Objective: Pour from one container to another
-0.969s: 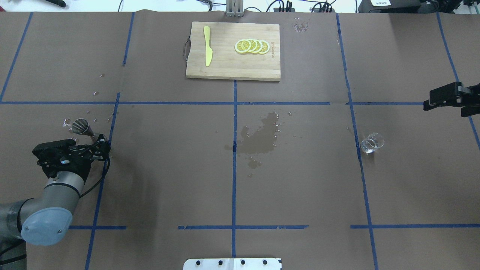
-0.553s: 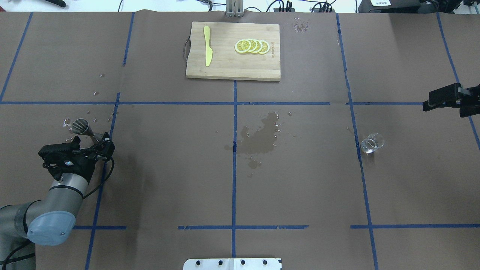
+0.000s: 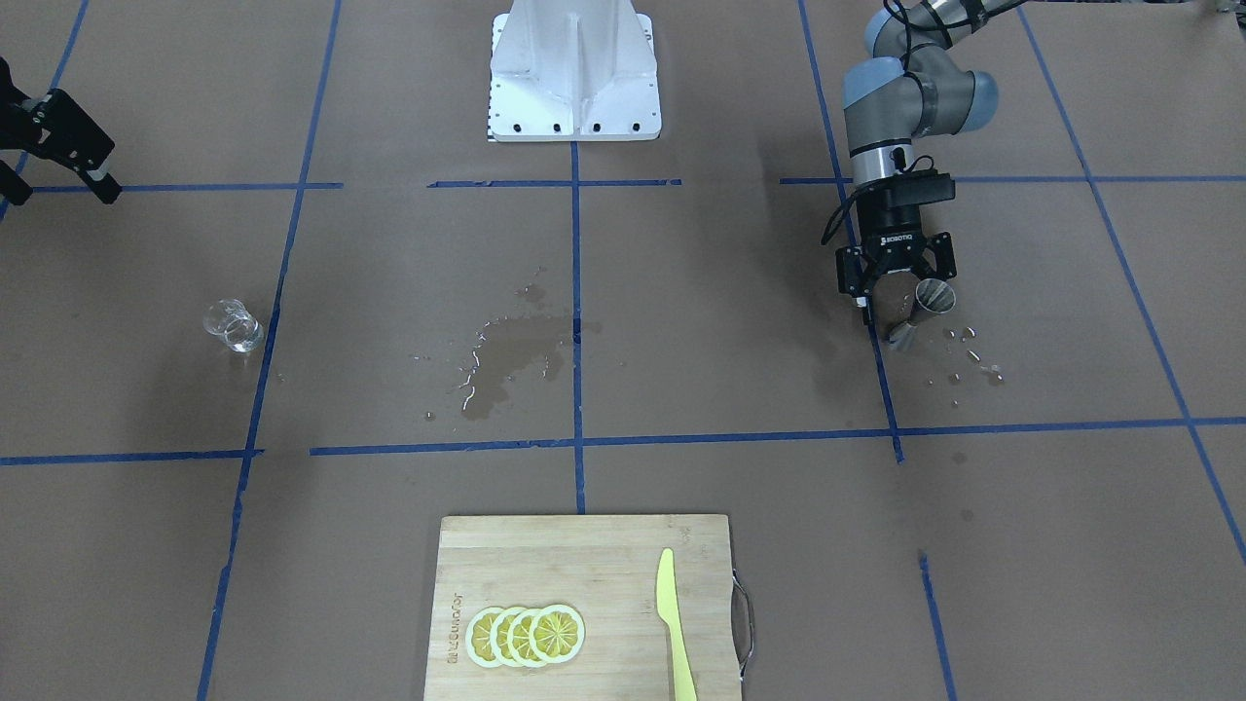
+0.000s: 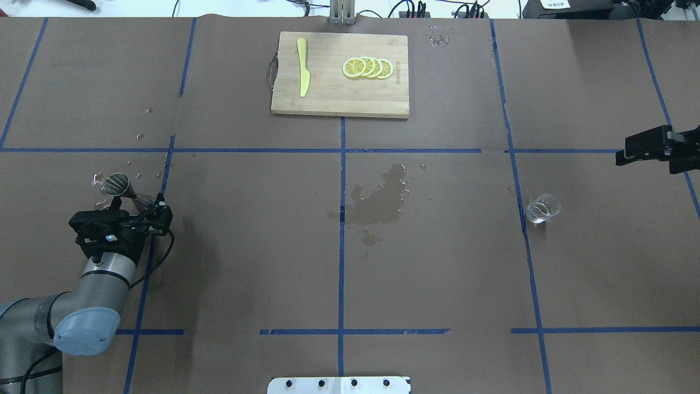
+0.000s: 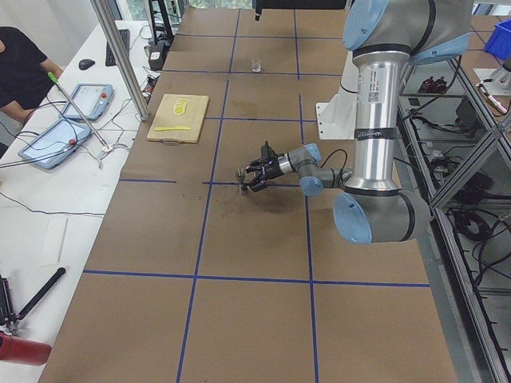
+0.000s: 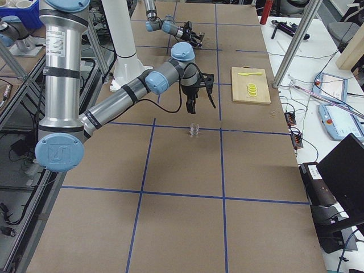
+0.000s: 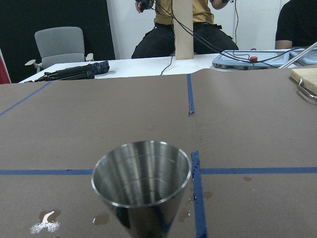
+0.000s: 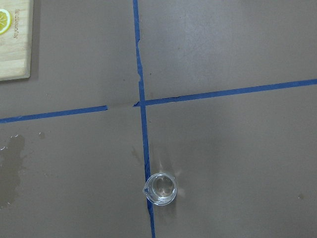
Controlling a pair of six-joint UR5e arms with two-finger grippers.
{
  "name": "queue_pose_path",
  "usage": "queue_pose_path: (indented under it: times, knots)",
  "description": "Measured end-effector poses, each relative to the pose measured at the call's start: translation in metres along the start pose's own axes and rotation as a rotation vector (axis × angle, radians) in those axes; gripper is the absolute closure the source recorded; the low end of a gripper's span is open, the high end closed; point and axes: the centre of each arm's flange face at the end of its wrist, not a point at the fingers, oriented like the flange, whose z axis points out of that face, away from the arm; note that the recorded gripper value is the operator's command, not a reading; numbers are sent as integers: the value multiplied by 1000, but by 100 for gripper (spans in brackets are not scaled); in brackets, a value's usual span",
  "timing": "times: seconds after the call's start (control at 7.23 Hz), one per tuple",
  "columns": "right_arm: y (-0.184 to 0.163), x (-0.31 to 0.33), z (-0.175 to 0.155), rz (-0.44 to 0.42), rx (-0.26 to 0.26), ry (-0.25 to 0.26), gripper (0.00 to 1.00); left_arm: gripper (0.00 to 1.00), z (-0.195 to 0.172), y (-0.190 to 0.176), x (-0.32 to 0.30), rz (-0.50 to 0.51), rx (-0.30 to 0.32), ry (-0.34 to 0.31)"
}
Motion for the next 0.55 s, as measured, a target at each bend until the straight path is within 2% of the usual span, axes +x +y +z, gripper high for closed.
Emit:
queue_pose_path:
  times: [0.55]
  knots:
    - [13, 7, 6, -34, 3, -12, 0, 23, 2, -1, -2, 8, 4, -3]
